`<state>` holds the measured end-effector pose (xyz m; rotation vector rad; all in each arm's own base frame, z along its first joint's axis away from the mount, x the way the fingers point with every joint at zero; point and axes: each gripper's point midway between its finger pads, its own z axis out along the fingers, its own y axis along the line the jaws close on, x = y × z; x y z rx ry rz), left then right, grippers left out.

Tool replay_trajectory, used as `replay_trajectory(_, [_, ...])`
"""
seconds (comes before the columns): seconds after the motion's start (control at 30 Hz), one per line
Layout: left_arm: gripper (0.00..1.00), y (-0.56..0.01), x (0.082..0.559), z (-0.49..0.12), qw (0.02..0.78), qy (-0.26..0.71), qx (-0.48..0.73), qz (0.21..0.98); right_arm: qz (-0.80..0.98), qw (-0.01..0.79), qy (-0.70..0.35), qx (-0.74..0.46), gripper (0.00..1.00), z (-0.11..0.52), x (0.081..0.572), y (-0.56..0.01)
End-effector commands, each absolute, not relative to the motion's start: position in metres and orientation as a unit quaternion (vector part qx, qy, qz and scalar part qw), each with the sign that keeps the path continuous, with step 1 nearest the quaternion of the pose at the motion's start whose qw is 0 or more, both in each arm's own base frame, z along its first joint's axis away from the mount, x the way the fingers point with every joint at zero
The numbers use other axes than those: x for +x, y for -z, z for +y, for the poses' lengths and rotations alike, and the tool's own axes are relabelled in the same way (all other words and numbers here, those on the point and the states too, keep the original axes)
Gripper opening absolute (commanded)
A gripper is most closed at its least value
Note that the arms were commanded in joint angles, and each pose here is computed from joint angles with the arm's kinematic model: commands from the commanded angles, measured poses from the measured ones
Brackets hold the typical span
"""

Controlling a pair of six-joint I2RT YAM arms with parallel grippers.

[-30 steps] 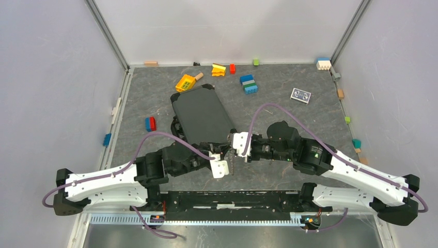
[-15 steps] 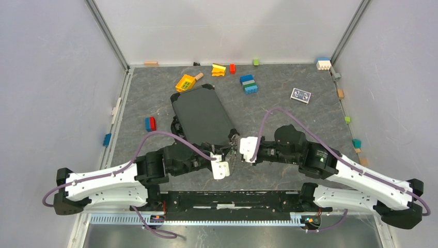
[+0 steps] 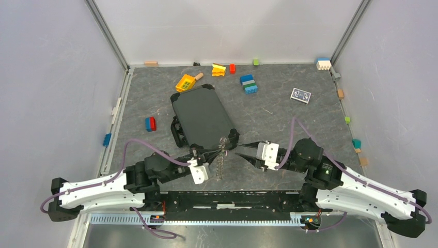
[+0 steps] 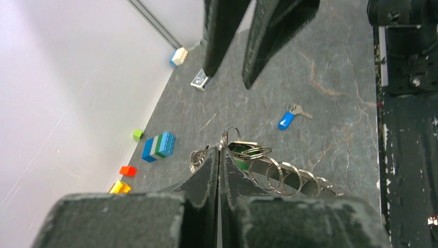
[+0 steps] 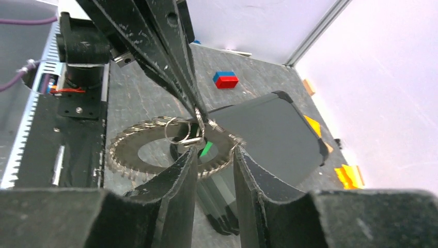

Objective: Remove the keys from the keyring

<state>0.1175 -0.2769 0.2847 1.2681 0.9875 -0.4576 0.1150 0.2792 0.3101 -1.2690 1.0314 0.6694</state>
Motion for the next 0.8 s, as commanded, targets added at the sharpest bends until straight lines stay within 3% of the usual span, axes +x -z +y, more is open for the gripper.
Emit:
replay_trajectory(0.0, [0.02, -0.330, 0.106, -0.274, 0.728, 0.268, 0.492, 0.396, 0.428, 0.662, -0.362, -0.497, 0.36, 0.287, 0.106, -0.329])
replay_trajectory(0.37, [0.02, -0.341, 0.102, -0.267, 0.741, 0.281, 0.478, 0.380, 0.415, 0.653, -0.424, -0.471, 0.50, 0.300, 0.095, -0.318])
replay_trajectory(0.77, [0.02, -0.344, 0.101, -0.268, 0.744, 0.285, 0.475, 0.374, 0.421, 0.639, -0.443, -0.467, 0.51, 0.311, 0.095, -0.304])
